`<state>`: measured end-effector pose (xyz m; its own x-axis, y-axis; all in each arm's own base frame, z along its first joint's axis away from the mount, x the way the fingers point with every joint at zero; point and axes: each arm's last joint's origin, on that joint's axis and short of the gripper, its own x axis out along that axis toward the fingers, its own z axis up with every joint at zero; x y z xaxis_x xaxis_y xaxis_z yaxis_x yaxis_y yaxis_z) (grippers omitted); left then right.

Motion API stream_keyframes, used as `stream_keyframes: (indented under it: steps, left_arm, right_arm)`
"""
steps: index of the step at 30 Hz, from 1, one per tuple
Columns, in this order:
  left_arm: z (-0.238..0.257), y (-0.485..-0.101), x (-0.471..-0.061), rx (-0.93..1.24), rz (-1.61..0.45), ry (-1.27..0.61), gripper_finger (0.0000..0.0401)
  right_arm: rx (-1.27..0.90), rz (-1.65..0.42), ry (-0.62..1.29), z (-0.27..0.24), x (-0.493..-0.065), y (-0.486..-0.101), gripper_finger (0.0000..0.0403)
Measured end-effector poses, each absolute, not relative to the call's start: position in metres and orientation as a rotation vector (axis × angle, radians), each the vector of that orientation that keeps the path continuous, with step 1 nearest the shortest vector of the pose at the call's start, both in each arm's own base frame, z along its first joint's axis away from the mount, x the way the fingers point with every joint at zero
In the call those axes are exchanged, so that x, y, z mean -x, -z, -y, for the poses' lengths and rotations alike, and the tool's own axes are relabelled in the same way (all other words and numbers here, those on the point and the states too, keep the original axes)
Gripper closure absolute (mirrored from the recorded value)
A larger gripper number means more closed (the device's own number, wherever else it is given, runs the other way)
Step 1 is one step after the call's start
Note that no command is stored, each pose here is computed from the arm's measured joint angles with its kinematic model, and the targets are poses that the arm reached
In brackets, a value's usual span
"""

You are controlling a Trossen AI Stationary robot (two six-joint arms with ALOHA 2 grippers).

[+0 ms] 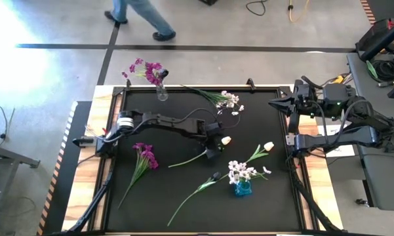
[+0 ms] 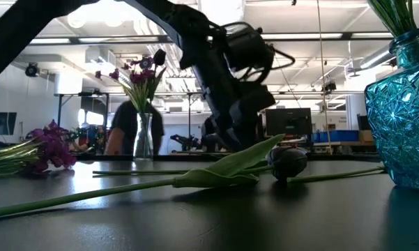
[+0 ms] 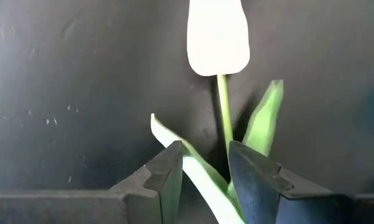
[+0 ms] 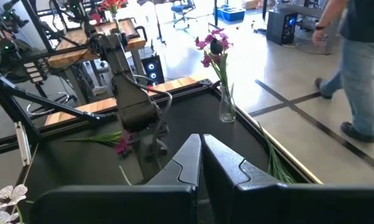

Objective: Sort flowers into vase by color
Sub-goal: Put the left white tulip into the blue vase

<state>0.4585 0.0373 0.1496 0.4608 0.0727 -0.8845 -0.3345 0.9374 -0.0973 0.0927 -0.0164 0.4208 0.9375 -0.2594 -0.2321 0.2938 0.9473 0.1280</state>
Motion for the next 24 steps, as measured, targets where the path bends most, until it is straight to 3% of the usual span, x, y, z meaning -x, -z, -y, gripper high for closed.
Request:
stream_keyframes:
  steps: [11,24]
  left_arm:
    - [-0.037,-0.14,-0.464,0.296,-1.076,-0.242,0.0286]
    - [-0.038,-0.17,-0.466,0.31,-1.036,-0.142,0.0269]
  right_arm:
    - [-0.162,-0.215,0.284,0.016,-0.093,-0.421,0.0394]
    - [-0.163,-0.215,0.284,0.016,-0.093,-0.421,0.0394]
